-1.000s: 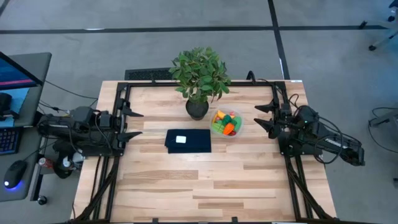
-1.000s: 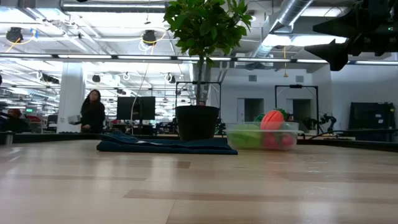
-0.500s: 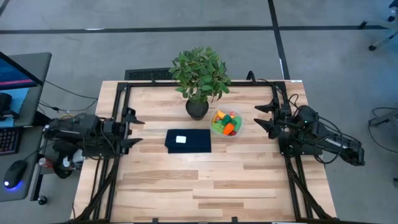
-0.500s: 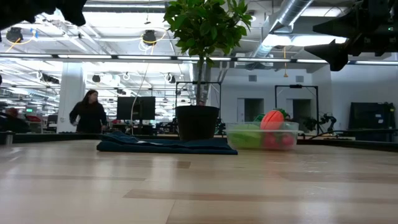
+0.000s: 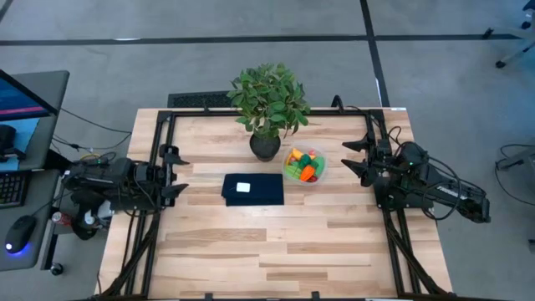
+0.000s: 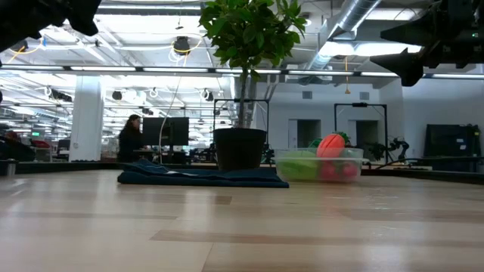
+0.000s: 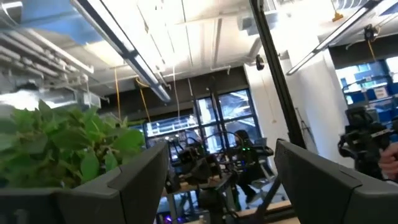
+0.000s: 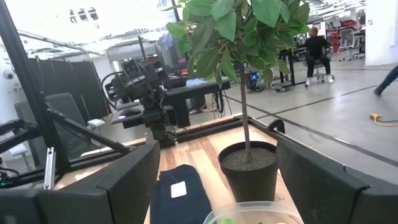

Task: Pick and placing Produce into tupperware
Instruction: Return to Home Position

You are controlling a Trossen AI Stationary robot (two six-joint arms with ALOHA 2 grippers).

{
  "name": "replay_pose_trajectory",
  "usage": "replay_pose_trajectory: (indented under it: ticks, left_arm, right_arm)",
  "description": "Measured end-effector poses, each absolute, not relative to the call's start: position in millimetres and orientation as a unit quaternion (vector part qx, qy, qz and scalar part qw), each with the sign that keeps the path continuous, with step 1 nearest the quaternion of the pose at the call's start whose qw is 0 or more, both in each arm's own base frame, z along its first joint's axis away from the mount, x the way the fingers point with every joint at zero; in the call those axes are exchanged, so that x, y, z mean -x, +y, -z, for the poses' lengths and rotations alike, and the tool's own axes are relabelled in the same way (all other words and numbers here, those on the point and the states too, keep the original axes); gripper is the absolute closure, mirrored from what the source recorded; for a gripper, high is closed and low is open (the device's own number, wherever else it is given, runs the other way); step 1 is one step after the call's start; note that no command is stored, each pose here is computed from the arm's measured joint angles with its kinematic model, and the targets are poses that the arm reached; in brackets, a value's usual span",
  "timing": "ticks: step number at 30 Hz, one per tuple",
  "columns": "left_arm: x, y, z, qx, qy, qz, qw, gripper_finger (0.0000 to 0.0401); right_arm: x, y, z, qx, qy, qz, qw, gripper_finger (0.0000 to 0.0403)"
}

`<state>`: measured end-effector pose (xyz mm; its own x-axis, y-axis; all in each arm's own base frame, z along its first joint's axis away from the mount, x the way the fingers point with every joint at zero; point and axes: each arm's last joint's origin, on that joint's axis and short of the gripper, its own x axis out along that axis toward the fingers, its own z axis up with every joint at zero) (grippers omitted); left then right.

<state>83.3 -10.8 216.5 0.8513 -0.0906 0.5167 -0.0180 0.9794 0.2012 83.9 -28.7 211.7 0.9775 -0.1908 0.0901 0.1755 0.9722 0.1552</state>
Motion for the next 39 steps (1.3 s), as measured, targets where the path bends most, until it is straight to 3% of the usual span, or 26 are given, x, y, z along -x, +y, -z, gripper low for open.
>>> replay_pose_trajectory:
  ticks: [5, 15, 39]
  left_arm:
    - [-84.1, -7.8, -215.6, -0.108, -0.263, -0.015, 0.959, 0.0120]
    - [-91.9, 5.3, -199.0, -0.025, -0.170, -0.078, 0.982, 0.0120]
    - [-97.6, 5.6, -174.1, 0.025, -0.045, -0.013, 0.999, 0.0120]
  right_arm:
    - [-83.7, -29.2, -211.7, -0.067, -0.053, 0.103, 0.991, 0.0088]
    - [-83.9, -29.4, -211.7, -0.061, -0.052, 0.105, 0.991, 0.0088]
    - [-84.2, -29.2, -198.8, -0.106, 0.010, 0.107, 0.989, 0.0088]
